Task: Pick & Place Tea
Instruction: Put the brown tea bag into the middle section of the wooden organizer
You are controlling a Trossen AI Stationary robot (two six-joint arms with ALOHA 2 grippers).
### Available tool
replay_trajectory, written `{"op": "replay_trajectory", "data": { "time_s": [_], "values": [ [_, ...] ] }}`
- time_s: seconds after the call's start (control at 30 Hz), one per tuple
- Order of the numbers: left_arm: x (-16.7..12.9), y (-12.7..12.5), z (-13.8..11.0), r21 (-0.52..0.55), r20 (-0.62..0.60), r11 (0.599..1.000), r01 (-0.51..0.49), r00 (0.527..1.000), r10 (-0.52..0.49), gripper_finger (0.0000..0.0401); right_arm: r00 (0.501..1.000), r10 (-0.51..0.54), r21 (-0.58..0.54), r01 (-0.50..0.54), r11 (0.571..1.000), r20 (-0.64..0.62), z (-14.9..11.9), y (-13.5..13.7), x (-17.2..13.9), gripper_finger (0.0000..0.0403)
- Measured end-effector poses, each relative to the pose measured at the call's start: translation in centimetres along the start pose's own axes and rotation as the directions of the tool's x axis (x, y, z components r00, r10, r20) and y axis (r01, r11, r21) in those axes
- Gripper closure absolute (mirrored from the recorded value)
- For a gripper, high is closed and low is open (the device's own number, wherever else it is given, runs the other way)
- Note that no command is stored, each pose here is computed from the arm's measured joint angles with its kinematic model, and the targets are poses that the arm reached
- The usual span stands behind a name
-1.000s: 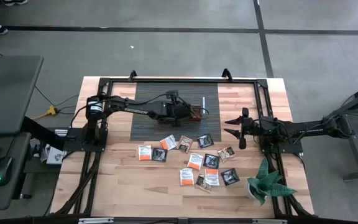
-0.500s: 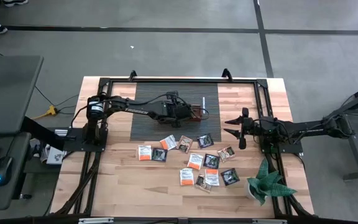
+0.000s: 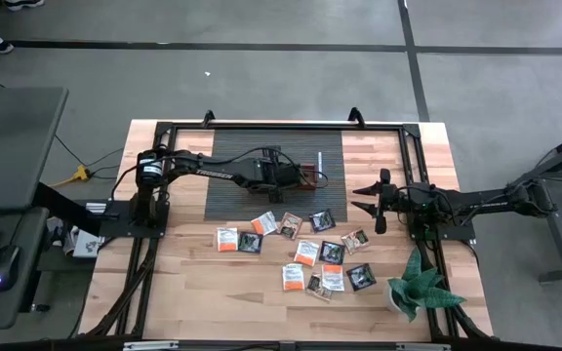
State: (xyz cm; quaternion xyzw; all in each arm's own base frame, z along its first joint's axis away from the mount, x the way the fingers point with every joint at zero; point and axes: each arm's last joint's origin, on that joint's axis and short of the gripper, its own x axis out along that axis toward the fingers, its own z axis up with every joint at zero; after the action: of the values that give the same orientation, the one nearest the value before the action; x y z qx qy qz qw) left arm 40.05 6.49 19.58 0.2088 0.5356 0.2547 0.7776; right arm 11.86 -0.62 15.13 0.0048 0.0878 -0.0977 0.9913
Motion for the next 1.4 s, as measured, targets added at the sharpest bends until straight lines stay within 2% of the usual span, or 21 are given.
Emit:
{"op": "replay_trajectory", "data": {
  "time_s": [0.13, 0.3, 0.4, 0.5, 0.6, 0.77, 1.0, 1.23, 1.4],
  "values": [
    [0.0, 0.0, 0.0, 0.003, -0.003, 1.000, 0.001, 1.000, -0.001, 0.0370, 1.000, 0.000, 0.000, 0.000, 1.000, 0.000, 0.0, 0.0, 0.0, 0.0247],
    [0.0, 0.0, 0.0, 0.005, -0.003, 1.000, 0.001, 1.000, -0.001, 0.0317, 1.000, 0.000, 0.000, 0.000, 1.000, 0.000, 0.0, 0.0, 0.0, 0.0243],
    [0.0, 0.1, -0.1, 0.005, -0.011, 0.999, -0.043, 0.999, 0.043, 0.0291, 1.000, 0.000, 0.000, 0.000, 1.000, 0.000, 0.0, 0.0, 0.0, 0.0240],
    [0.0, 0.3, -0.1, 0.009, -0.024, 0.995, -0.102, 0.994, 0.102, 0.0274, 1.000, 0.000, 0.000, 0.000, 1.000, 0.000, 0.0, 0.0, 0.0, 0.0241],
    [-0.1, 0.2, -0.1, 0.043, -0.025, 0.995, -0.092, 0.995, 0.093, 0.0268, 1.000, 0.000, 0.000, 0.000, 1.000, 0.000, 0.0, 0.0, 0.0, 0.0244],
    [-2.4, 0.1, 0.5, 0.066, 0.016, 0.998, 0.025, 1.000, -0.026, 0.0268, 1.000, 0.000, 0.000, 0.000, 1.000, 0.000, 0.0, 0.0, 0.0, 0.0246],
    [-5.0, -2.7, 1.1, 0.126, 0.098, 0.983, 0.137, 0.984, -0.150, 0.0268, 1.000, 0.000, 0.000, 0.000, 1.000, 0.002, 0.0, 0.0, 0.0, 0.0246],
    [-7.4, -6.2, 1.1, 0.189, 0.138, 0.940, 0.285, 0.940, -0.313, 0.0268, 1.000, 0.000, 0.000, 0.000, 1.000, 0.000, 0.0, 0.0, 0.0, 0.0243],
    [-7.8, -8.7, 0.0, 0.230, 0.123, 0.903, 0.363, 0.910, -0.397, 0.0268, 1.000, 0.000, 0.000, 0.000, 1.000, 0.001, 0.0, 0.0, 0.0, 0.0240]
  ]
}}
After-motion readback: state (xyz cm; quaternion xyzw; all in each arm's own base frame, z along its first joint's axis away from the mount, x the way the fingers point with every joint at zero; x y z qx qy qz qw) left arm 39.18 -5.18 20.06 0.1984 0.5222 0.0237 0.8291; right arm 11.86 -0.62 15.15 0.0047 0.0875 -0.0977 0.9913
